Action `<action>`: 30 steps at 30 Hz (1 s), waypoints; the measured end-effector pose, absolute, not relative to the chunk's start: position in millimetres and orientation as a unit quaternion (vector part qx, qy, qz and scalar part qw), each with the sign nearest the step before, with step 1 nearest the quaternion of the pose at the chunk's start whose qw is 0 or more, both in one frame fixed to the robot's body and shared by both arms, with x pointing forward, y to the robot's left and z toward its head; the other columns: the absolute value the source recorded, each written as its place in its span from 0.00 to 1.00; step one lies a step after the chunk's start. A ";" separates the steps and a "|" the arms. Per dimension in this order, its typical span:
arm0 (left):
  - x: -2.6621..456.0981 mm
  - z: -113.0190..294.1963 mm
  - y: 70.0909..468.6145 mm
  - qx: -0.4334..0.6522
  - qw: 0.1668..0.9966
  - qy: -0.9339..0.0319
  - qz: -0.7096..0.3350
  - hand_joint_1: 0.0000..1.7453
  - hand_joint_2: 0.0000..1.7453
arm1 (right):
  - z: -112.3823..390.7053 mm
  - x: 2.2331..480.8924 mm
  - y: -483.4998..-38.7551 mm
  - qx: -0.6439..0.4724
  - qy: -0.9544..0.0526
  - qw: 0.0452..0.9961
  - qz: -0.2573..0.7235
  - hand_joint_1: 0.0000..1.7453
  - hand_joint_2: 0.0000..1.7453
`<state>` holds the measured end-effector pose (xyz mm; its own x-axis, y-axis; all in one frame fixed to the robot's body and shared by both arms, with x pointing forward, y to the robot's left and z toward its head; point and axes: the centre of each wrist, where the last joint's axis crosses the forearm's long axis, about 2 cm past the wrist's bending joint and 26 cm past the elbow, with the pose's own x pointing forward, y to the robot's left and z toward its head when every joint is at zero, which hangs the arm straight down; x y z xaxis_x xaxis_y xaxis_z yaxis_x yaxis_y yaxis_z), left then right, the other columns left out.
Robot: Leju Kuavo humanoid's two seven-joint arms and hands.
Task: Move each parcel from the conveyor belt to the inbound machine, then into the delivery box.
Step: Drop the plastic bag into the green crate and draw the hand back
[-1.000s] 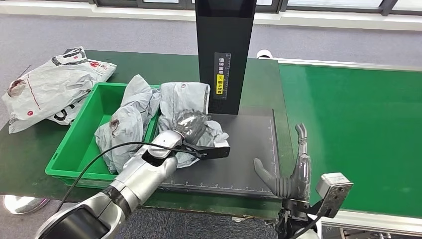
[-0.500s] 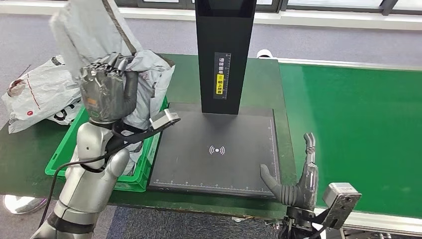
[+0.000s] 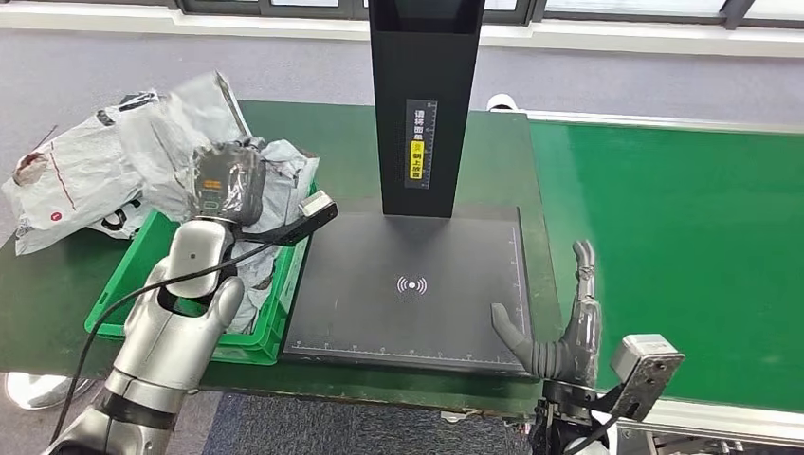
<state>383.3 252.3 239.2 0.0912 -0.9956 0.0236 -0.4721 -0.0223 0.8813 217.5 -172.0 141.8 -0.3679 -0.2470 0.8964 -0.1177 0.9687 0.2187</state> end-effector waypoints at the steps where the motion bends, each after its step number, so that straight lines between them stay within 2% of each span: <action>1: 390.1 230.8 252.7 0.623 0.401 -0.566 -0.362 1.00 1.00 | 141.8 219.2 -172.6 0.111 -0.825 0.551 -0.057 0.00 1.00; 5: 415.9 196.0 258.5 0.587 0.467 -0.478 -0.457 1.00 1.00 | 142.4 226.9 -172.9 0.119 -0.827 0.548 -0.049 0.00 1.00; 10: 434.5 174.6 269.4 0.562 0.519 -0.389 -0.513 1.00 1.00 | 143.3 235.2 -173.2 0.124 -0.828 0.545 -0.046 0.00 1.00; 16: 441.2 162.5 284.8 0.567 0.564 -0.295 -0.523 1.00 1.00 | 142.6 243.2 -171.4 0.128 -0.826 0.547 -0.046 0.00 1.00; 21: 439.0 153.7 301.7 0.619 0.583 -0.243 -0.468 1.00 1.00 | 140.7 246.3 -170.9 0.124 -0.822 0.553 -0.060 0.00 1.00; 22: 438.9 153.4 305.9 0.627 0.583 -0.238 -0.459 0.96 1.00 | 140.3 246.7 -170.9 0.123 -0.821 0.554 -0.063 0.00 1.00; 25: 439.1 153.5 316.6 0.639 0.583 -0.228 -0.447 0.21 1.00 | 138.9 247.9 -170.9 0.120 -0.819 0.557 -0.070 0.00 1.00; 26: 439.3 153.7 319.2 0.640 0.582 -0.227 -0.447 0.00 1.00 | 138.6 248.5 -170.9 0.119 -0.819 0.557 -0.071 0.00 1.00; 27: 439.7 154.2 321.0 0.639 0.581 -0.228 -0.450 0.00 1.00 | 138.3 249.3 -171.1 0.118 -0.819 0.557 -0.073 0.00 1.00; 30: 441.6 157.3 324.2 0.632 0.577 -0.245 -0.456 0.00 0.25 | 136.7 251.2 -172.2 0.115 -0.819 0.557 -0.077 0.00 1.00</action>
